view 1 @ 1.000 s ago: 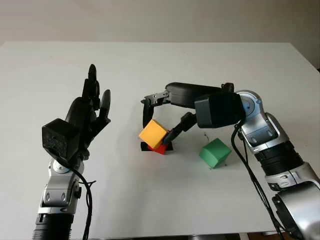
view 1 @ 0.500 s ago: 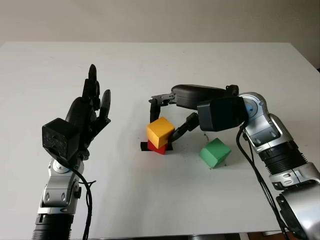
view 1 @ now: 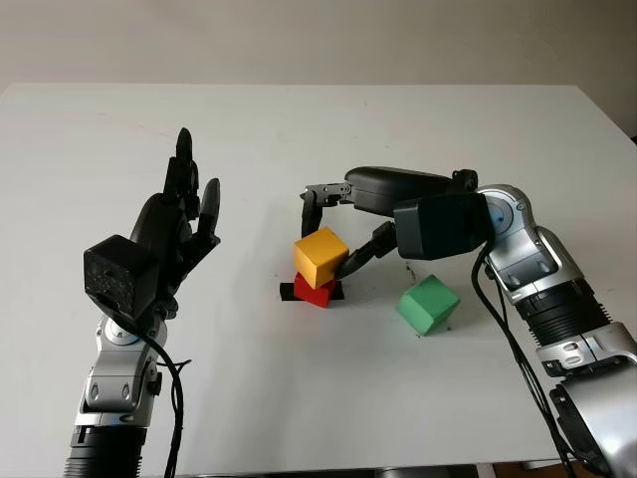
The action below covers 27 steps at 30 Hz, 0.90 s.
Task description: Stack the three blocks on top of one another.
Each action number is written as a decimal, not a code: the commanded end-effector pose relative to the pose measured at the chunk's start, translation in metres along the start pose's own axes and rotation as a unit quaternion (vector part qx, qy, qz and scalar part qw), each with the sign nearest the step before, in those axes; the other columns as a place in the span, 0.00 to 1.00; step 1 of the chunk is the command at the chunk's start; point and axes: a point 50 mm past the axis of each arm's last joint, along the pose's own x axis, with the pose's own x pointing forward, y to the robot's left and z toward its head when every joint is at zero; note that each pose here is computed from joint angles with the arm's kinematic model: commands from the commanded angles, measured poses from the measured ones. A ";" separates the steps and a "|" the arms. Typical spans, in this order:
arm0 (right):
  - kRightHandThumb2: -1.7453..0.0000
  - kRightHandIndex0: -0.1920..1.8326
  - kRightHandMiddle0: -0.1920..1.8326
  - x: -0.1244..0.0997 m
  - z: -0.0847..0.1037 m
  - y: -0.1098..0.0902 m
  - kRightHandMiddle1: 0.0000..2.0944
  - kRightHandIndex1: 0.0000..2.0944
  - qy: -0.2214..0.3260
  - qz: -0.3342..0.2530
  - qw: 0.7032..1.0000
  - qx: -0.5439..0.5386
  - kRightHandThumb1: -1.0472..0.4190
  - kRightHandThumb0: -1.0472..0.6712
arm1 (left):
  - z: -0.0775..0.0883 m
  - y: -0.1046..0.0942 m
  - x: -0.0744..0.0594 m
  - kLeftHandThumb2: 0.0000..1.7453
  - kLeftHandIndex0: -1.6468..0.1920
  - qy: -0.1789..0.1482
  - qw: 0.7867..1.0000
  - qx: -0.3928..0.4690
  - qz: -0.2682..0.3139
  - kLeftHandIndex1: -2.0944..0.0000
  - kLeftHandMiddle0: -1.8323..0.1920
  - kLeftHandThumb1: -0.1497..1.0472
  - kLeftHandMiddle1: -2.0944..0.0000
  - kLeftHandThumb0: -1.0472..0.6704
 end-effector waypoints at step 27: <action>0.97 0.00 0.02 -0.034 0.003 -0.027 0.05 0.00 0.064 -0.025 0.997 -0.035 0.14 0.18 | 0.003 0.001 0.000 0.39 1.00 -0.009 1.000 0.005 0.001 1.00 1.00 1.00 1.00 0.18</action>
